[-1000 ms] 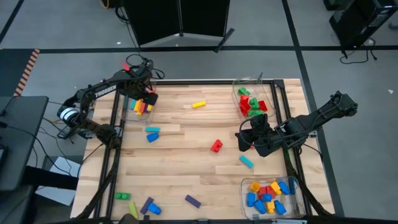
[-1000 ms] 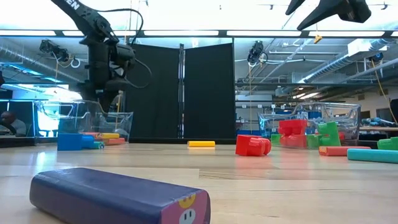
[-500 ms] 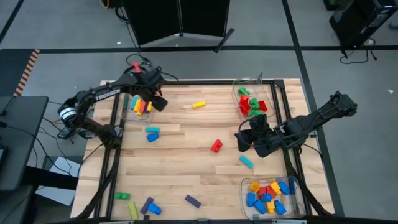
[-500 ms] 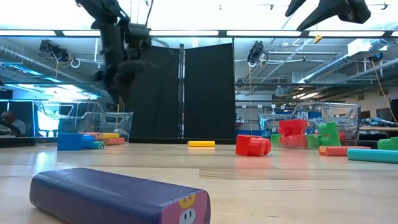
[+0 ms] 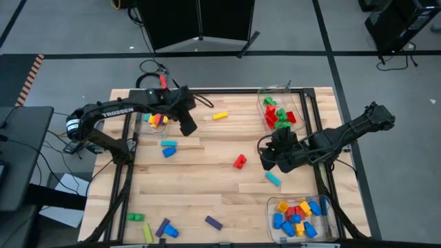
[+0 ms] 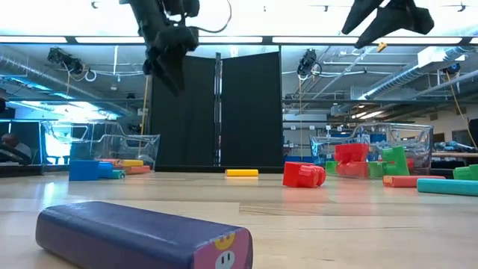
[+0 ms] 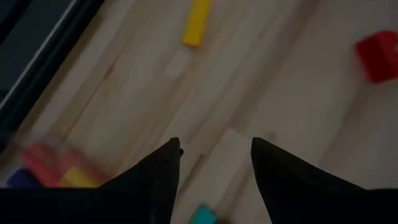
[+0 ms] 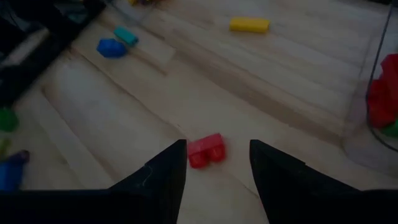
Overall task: Sort blocks by size
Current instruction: Put the green 2 stud game piece into the top right transparent bin
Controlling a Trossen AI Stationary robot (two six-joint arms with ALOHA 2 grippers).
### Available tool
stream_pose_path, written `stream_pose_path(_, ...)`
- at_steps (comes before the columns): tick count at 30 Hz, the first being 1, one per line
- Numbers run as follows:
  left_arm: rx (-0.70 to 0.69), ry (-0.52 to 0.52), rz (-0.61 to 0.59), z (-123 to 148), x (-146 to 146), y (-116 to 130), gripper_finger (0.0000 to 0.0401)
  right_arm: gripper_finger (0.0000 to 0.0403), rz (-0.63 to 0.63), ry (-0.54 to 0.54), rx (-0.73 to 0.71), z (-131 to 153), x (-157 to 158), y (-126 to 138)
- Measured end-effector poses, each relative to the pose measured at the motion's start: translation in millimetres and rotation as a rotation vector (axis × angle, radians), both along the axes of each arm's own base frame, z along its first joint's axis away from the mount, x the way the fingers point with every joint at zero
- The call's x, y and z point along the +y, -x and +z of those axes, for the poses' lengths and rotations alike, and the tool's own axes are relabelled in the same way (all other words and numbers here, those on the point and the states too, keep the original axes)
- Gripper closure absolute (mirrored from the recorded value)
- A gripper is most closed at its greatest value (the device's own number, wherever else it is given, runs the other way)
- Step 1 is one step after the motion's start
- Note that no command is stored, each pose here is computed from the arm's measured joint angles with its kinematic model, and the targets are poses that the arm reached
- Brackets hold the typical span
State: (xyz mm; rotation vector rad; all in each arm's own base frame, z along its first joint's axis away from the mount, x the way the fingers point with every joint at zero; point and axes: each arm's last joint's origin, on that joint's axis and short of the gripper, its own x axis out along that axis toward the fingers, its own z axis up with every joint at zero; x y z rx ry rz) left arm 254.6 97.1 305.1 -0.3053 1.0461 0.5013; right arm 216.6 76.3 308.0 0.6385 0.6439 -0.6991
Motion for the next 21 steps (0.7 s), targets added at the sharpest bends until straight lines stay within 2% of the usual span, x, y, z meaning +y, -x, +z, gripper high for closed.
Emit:
stream_pose_path(3,-0.019,-0.006,-0.048,1,-12,-6,0.0197,0.0213,0.012,-0.03,0.049,0,-10,0)
stream_pose_path(7,-0.027,-0.008,-0.096,1,-24,-10,0.0197,0.0199,0.059,-0.14,0.146,-3,-29,-3)
stream_pose_path(13,-0.041,-0.011,-0.132,2,-34,-14,0.0197,0.0157,0.117,-0.282,0.342,-10,-51,5)
stream_pose_path(21,-0.041,-0.01,-0.139,2,-36,-15,0.0197,0.0073,0.101,-0.306,0.583,-23,-58,24)
